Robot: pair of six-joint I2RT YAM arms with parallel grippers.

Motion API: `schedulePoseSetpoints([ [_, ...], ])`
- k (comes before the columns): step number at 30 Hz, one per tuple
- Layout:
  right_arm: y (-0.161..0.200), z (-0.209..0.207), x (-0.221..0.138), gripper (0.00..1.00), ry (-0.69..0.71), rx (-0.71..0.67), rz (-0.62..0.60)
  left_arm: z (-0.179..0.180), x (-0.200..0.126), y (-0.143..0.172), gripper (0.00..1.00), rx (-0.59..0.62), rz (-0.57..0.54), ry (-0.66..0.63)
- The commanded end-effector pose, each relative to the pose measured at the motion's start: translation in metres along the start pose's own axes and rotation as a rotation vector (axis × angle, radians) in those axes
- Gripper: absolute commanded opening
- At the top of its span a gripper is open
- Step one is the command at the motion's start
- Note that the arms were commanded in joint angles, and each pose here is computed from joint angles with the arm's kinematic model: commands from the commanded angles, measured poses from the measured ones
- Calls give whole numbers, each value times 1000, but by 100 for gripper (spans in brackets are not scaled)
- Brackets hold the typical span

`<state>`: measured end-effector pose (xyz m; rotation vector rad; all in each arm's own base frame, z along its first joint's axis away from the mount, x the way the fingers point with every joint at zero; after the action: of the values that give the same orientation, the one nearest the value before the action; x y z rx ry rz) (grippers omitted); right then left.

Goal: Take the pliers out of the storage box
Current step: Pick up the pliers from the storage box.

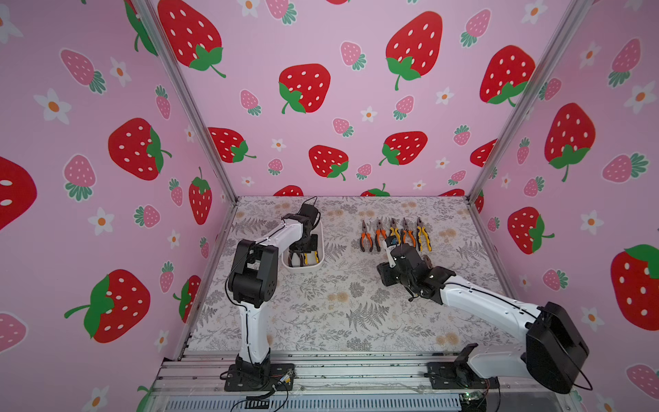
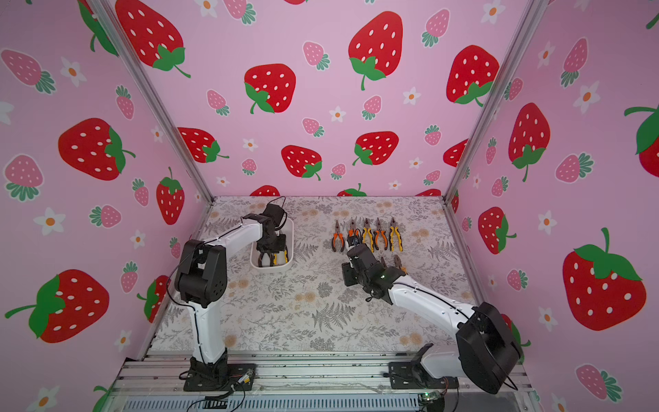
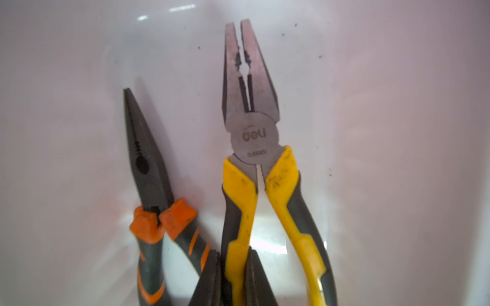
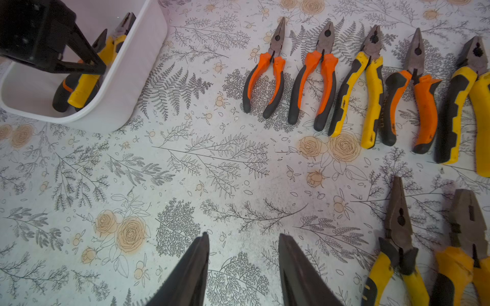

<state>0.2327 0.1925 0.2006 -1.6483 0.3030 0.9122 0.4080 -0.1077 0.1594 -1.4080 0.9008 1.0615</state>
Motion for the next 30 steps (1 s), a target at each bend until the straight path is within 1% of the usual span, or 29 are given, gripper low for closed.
schedulePoseSetpoints([
  [1, -8, 3, -2, 48, -4, -5, -9, 0, -51, -19, 0, 12, -118, 17],
  [5, -8, 2, -3, 48, -3, -4, -12, 4, -55, -15, 0, 31, -111, -11],
  [10, -8, 2, -3, 48, -5, -2, -13, 7, -37, -2, 0, 44, -72, -43],
  [14, -8, 2, -3, 48, -6, -3, -12, 7, -19, 0, 0, 41, -48, -64],
  [18, -7, 2, -4, 48, -7, -2, -15, 4, -15, 1, 0, 32, -42, -48],
  [21, -7, 2, -4, 48, -6, -1, -17, 3, -24, 4, 0, 31, -67, -44],
  [25, -7, 3, -3, 48, -8, -4, -13, 1, -49, 13, 0, 29, -125, -22],
  [28, -10, 3, -2, 48, -8, -1, -9, -5, -76, 32, 0, 42, -225, -18],
  [30, -15, 4, -4, 47, -3, -4, 1, -9, -94, 48, 0, 62, -302, -45],
])
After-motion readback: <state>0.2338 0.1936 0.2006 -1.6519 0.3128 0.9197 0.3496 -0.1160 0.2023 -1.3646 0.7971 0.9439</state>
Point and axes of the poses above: each gripper's point midway between its finger pads, its own x axis out along the fingers, its own z axis along the line the jaws close on, y = z × x, the point moved 10 cm from there along -x, back along the fingers, and after that the axes turned 7 degrees about -x, right-handed, at the moved point
